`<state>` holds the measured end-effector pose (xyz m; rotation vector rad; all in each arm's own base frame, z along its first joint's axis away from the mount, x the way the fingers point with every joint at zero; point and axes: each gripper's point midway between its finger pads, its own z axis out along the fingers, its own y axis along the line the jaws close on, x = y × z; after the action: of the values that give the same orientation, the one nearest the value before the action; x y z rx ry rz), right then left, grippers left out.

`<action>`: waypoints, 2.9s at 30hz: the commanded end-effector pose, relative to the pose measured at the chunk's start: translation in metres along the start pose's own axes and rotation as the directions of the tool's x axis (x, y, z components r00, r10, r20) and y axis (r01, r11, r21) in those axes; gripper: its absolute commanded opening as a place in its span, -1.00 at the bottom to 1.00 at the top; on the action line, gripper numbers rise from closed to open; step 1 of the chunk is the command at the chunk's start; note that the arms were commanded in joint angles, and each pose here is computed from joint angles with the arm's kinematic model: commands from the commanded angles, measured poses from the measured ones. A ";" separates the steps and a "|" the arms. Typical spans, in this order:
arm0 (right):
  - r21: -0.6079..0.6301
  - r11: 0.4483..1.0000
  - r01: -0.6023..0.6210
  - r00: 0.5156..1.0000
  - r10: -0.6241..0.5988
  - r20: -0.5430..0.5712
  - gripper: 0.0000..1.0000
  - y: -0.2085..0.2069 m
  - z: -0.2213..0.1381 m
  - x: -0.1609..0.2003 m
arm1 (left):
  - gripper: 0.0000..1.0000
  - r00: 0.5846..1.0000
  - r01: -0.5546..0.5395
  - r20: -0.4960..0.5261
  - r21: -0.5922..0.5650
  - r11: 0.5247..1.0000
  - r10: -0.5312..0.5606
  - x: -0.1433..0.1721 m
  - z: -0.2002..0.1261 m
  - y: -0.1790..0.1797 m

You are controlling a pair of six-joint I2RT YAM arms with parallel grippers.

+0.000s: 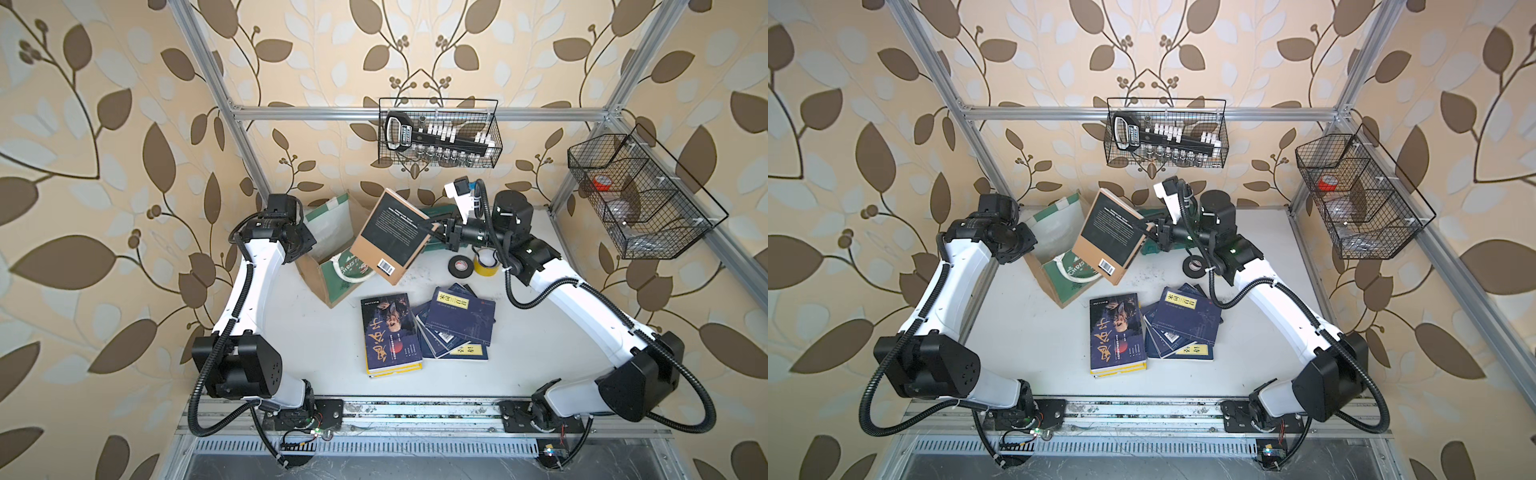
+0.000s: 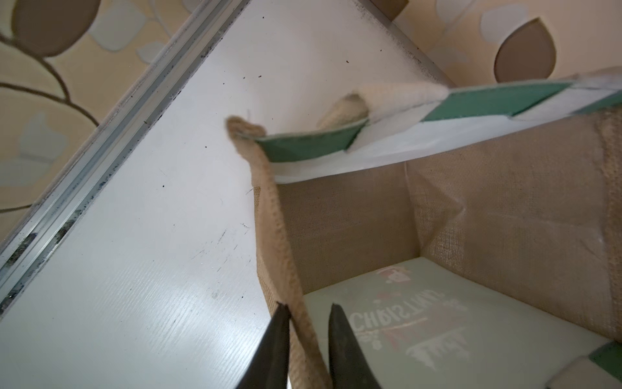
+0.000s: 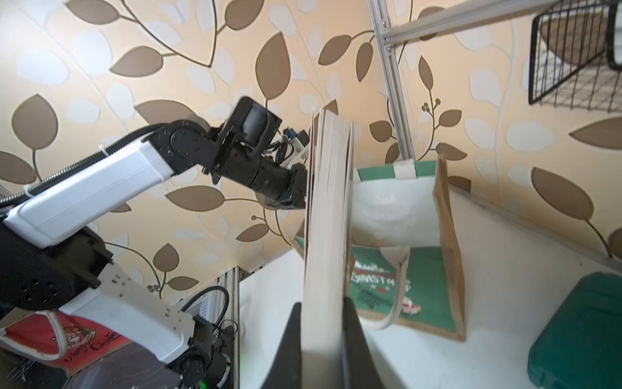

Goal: Put the books into the canvas bag
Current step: Adjust the canvas bag at the center of the board, then place the book in the canvas bag.

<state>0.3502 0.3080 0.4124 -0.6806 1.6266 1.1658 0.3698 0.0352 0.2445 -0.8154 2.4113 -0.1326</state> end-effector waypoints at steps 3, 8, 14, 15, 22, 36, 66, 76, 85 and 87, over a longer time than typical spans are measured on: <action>0.032 0.999 0.036 0.994 -0.039 0.105 -1.00 -0.003 0.034 -0.056 | -0.45 0.997 -0.076 0.008 0.060 0.995 0.075 0.014 -0.020 -0.001; 0.050 0.999 0.021 0.991 -0.027 0.127 -1.00 -0.011 0.068 -0.077 | -0.42 0.997 -0.074 -0.001 0.103 0.992 0.075 0.023 -0.023 -0.004; 0.077 0.997 -0.011 0.993 0.002 0.121 -1.00 -0.030 0.107 -0.077 | -0.42 0.997 -0.075 0.003 0.132 0.988 0.075 0.028 -0.023 -0.005; 0.099 0.995 -0.011 0.994 0.000 0.113 -1.00 -0.034 0.113 -0.075 | -0.42 0.997 -0.075 0.004 0.131 0.989 0.076 0.029 -0.023 -0.004; 0.280 0.958 0.059 0.998 -0.066 0.015 -1.00 -0.065 0.147 -0.036 | -0.81 0.998 -0.064 0.017 0.152 0.986 0.062 0.030 -0.030 -0.006; 0.489 0.845 0.217 0.974 -0.157 -0.160 -1.00 -0.084 0.169 0.029 | -1.00 0.998 -0.062 -0.004 0.220 0.973 0.065 0.037 -0.033 -0.016; 0.480 0.858 0.185 0.945 -0.020 -0.327 -0.73 -0.132 0.195 0.134 | -1.00 0.995 -0.093 -0.011 0.314 0.945 0.102 0.045 -0.023 -0.030; 0.485 0.854 0.186 0.943 -0.017 -0.332 -0.34 -0.134 0.192 0.134 | -1.00 0.994 -0.093 -0.019 0.328 0.940 0.105 0.045 -0.023 -0.033; 0.467 0.862 0.195 0.948 -0.043 -0.316 -0.15 -0.130 0.190 0.119 | -0.56 0.993 -0.099 -0.025 0.346 0.933 0.115 0.045 -0.023 -0.037; 0.449 0.872 0.198 0.952 -0.061 -0.301 -0.07 -0.123 0.191 0.109 | -0.39 0.993 -0.101 -0.025 0.349 0.932 0.117 0.046 -0.023 -0.037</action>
<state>0.4894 0.4485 0.2494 -0.6169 1.9862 0.5323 0.3447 -0.0184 0.2431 -0.5765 2.3913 -0.4978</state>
